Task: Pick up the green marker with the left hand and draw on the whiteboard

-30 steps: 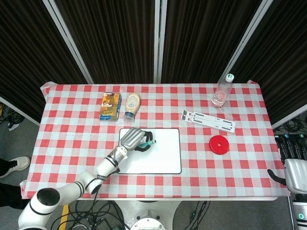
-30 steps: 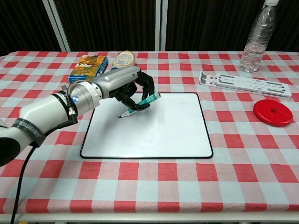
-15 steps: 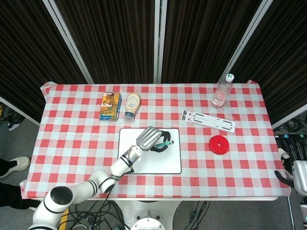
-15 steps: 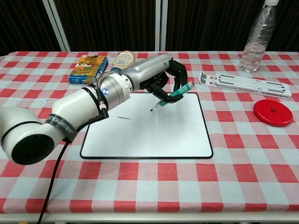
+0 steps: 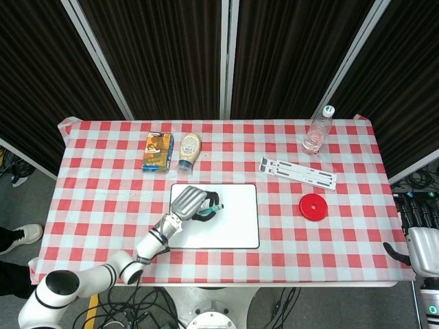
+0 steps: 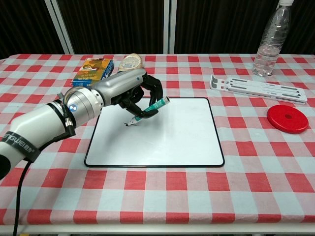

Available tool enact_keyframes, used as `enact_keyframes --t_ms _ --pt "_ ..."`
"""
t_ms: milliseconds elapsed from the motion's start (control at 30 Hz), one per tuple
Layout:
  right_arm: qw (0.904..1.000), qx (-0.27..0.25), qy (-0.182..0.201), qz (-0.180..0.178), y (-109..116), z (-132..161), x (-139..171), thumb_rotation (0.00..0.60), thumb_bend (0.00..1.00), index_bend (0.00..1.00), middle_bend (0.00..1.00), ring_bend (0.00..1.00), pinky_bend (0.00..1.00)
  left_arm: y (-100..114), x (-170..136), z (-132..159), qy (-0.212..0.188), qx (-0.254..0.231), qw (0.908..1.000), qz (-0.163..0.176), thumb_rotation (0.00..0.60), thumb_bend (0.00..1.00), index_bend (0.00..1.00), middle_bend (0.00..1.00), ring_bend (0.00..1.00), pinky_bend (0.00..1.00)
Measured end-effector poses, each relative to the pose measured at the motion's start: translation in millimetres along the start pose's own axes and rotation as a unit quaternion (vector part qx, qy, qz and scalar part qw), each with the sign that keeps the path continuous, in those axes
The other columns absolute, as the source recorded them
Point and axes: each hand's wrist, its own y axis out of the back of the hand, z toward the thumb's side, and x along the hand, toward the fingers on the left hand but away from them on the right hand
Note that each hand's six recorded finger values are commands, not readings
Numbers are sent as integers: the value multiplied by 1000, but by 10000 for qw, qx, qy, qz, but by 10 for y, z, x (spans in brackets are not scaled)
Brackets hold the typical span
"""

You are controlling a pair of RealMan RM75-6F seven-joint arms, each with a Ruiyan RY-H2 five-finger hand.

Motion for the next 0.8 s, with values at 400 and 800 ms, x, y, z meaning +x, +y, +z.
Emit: enact_keyframes --t_ms 400,800 --pt "10000 12 -76 5 6 -16 22 600 94 0 0 0 0 -124 59 24 30 -224 9997 -29 600 424 584 620 814 952" --pt "9997 -40 -252 -55 57 -167 70 600 94 0 0 0 0 -195 286 449 -406 -327 9986 29 600 425 584 620 809 952"
